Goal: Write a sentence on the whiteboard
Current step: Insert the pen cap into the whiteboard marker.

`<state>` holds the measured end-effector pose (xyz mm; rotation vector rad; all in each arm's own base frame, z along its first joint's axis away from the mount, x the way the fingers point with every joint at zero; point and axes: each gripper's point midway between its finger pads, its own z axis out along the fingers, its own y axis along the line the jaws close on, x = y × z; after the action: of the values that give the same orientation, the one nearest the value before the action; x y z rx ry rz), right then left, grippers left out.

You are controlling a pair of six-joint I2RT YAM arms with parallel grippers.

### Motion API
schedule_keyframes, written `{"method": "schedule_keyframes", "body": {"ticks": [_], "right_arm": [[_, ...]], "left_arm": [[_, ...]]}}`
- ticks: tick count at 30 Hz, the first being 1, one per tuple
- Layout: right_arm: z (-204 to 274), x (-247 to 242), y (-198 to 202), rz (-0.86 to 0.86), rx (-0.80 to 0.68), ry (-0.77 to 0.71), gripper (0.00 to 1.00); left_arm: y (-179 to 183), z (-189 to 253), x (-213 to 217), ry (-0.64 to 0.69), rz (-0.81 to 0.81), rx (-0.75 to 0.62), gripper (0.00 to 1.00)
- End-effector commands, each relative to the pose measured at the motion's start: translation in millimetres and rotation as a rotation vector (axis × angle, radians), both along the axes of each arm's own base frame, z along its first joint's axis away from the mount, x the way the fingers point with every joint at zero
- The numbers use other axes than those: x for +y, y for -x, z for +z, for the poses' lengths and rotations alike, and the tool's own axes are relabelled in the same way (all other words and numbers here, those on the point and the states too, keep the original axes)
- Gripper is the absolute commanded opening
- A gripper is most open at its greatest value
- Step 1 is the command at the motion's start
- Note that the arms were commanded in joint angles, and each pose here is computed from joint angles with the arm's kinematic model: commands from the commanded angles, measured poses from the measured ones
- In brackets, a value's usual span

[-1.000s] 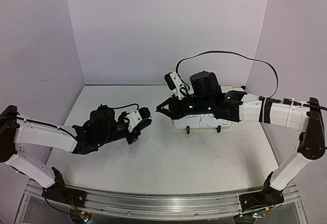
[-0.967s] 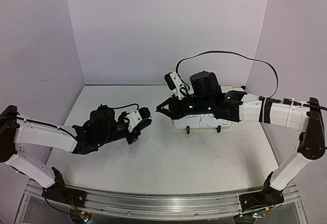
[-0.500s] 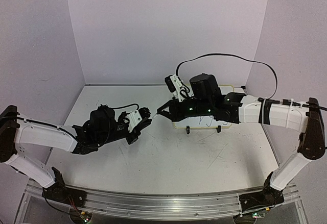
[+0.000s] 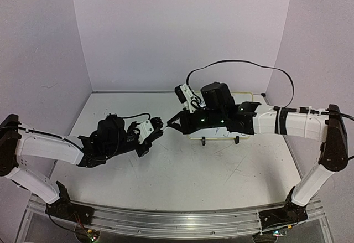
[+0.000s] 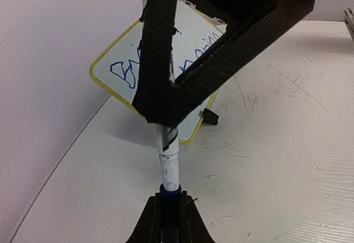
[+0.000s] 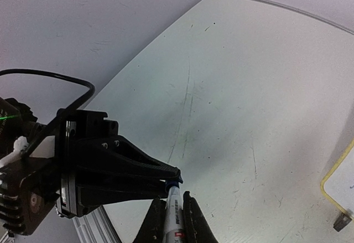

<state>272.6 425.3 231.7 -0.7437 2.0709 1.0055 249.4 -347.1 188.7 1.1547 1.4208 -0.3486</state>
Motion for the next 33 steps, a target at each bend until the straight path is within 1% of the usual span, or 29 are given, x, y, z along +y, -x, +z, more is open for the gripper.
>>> {"method": "schedule_keyframes", "body": {"ticks": [1,7,11,14,16,20,23,27,29,31,33], "right_arm": [[7,16,2,0.027,-0.010,-0.028,0.00],[-11,29,4,0.049,0.010,0.002,0.00],[-36,45,8,0.077,0.097,0.015,0.00],[-54,55,16,0.086,0.113,0.043,0.00],[-82,65,26,0.116,0.169,0.072,0.00],[-96,80,32,0.129,0.203,0.059,0.00],[-108,88,36,0.145,0.245,0.064,0.00],[-130,93,43,0.152,0.301,0.087,0.00],[-133,93,43,0.141,0.304,0.092,0.00],[-117,89,35,0.108,0.261,0.080,0.00],[-91,81,26,0.076,0.220,0.049,0.07]], "left_arm": [[0,25,-4,0.065,-0.012,-0.055,0.00],[-2,25,-4,0.069,0.000,-0.048,0.00],[-5,31,-3,0.092,0.022,-0.039,0.00],[-6,39,-3,0.117,0.030,-0.039,0.00],[-4,49,-3,0.143,0.020,-0.041,0.00],[0,55,-1,0.157,0.014,-0.050,0.00],[2,52,1,0.139,0.016,-0.065,0.00],[5,58,4,0.147,0.034,-0.089,0.00],[6,62,7,0.162,0.039,-0.088,0.00],[8,60,9,0.172,0.042,-0.068,0.00],[10,52,15,0.181,0.059,-0.032,0.00]]}}
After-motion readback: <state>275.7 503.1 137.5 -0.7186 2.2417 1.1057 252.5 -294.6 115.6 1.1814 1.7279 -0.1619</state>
